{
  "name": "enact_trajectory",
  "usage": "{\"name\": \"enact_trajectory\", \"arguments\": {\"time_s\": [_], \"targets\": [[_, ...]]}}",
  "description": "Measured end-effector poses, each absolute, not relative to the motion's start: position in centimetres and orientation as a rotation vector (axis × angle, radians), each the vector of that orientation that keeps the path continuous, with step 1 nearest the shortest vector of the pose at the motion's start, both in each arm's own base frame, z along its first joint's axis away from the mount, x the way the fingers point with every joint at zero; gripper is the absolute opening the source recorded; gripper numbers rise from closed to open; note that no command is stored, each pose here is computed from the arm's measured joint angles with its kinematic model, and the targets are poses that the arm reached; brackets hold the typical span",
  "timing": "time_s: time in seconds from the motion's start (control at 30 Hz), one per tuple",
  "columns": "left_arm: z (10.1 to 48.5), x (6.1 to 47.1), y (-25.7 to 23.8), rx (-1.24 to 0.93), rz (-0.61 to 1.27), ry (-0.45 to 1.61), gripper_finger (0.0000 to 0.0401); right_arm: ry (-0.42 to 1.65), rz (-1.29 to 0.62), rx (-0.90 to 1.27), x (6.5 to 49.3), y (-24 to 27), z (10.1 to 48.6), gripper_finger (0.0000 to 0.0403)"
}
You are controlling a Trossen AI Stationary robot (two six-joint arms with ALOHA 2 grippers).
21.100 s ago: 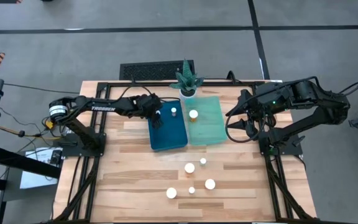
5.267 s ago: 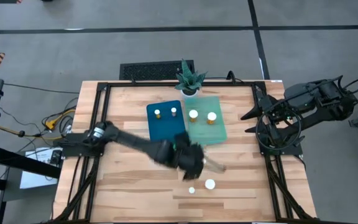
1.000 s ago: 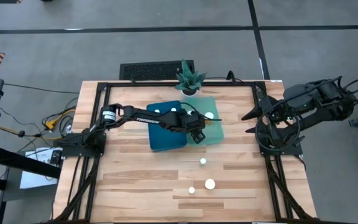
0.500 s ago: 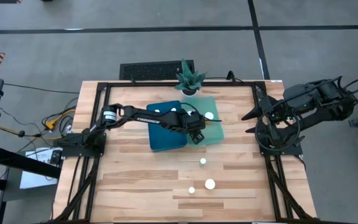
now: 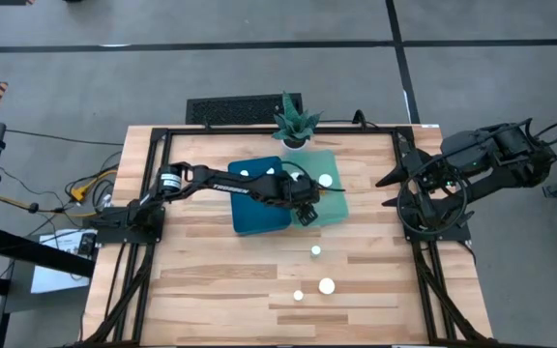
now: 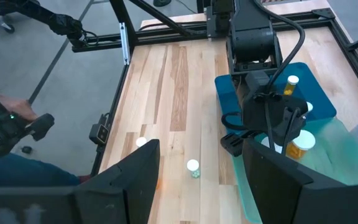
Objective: Pick and place medicine bottles into bin by pill shape (circle, oval)
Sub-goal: Put the large orange capsule bottle into the green bin, then put the small green tablet bottle into the blue bin
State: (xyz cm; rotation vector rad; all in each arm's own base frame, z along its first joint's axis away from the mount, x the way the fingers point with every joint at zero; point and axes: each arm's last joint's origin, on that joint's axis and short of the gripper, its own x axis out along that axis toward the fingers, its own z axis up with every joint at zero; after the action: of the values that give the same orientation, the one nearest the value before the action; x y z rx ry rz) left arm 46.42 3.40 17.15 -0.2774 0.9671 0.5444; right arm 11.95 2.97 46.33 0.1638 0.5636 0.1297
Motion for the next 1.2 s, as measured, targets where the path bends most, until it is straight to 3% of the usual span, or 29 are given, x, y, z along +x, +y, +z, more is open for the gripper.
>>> {"name": "enact_trajectory", "arguments": {"time_s": [0.2, 0.87, 1.2], "targets": [[17.1, 46.3, 3.3, -0.296, 0.528, 0.982, 0.0306, 0.564, 0.130, 0.164, 11.9, 3.0, 46.3, 0.0238], [17.3, 46.4, 2.9, -0.335, 0.475, 0.996, 0.0309, 0.564, 0.130, 0.163, 11.9, 3.0, 46.3, 0.0238], [20.7, 47.2, 2.8, -0.255, 0.443, 0.979, 0.0326, 0.564, 0.130, 0.164, 11.9, 3.0, 46.3, 0.0238]]}}
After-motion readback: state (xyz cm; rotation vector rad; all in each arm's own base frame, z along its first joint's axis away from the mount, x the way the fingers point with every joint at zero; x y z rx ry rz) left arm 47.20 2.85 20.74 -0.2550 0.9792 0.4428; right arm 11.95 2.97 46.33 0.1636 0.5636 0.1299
